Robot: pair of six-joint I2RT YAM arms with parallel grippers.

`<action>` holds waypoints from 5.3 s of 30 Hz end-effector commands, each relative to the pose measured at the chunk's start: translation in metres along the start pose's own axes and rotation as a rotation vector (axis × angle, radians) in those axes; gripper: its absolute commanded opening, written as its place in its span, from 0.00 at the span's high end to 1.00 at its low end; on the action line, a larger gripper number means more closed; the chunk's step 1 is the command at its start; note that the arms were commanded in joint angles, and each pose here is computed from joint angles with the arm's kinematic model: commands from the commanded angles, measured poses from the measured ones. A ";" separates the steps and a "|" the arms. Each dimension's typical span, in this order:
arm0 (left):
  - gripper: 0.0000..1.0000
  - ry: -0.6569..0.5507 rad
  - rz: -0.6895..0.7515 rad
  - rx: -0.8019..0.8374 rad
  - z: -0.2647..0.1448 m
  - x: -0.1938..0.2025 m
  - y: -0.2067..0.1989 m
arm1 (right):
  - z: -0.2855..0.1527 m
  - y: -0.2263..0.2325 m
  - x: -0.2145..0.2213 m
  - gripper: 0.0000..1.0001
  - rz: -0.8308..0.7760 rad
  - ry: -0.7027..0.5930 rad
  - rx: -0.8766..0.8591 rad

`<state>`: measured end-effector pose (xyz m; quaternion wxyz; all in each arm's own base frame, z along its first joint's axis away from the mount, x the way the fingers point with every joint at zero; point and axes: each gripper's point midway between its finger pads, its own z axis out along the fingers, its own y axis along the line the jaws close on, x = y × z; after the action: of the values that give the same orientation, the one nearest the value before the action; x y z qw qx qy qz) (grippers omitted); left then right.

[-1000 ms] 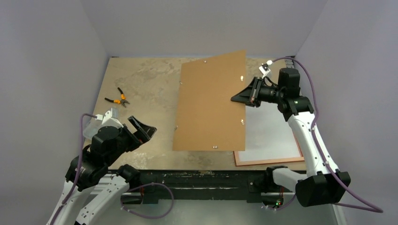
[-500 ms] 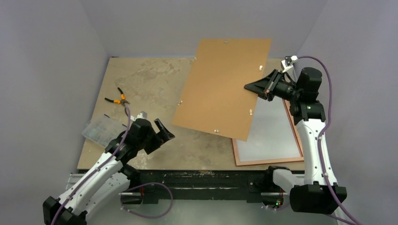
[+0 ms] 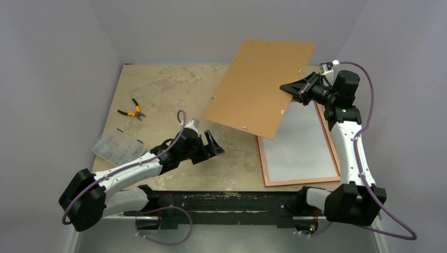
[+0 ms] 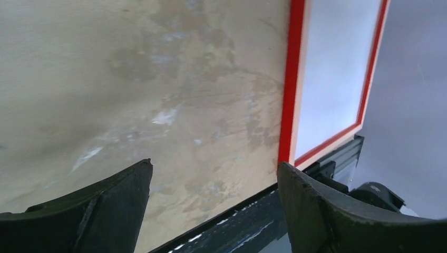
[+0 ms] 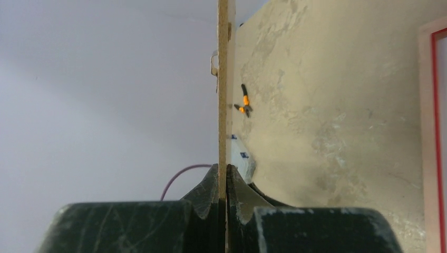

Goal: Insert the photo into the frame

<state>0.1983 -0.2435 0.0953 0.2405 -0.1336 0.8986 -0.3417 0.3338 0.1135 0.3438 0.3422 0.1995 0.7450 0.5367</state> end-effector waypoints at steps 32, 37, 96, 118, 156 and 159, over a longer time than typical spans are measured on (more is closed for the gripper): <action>0.34 0.178 0.343 -0.230 0.149 0.101 -0.119 | -0.035 -0.044 -0.102 1.00 -0.007 -0.348 0.117; 0.46 0.199 0.359 -0.297 0.156 0.107 -0.103 | -0.036 -0.048 -0.101 1.00 0.001 -0.348 0.122; 0.08 -0.004 0.125 -0.177 -0.028 0.015 0.042 | -0.009 -0.115 0.072 1.00 -0.074 0.236 0.208; 0.45 0.053 -0.041 -0.212 -0.008 0.018 0.088 | 0.006 -0.095 0.115 1.00 -0.087 0.503 0.134; 0.86 0.114 0.056 -0.383 0.002 0.016 0.111 | 0.028 -0.159 0.135 1.00 -0.080 0.627 0.272; 0.87 0.120 0.071 -0.389 0.002 0.015 0.112 | 0.029 -0.164 0.139 1.00 -0.097 0.645 0.290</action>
<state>0.1879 -0.1945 0.0333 0.1791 -0.1421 0.9457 -0.2310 0.2669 0.1648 0.1438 0.0705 0.0570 0.8836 0.4593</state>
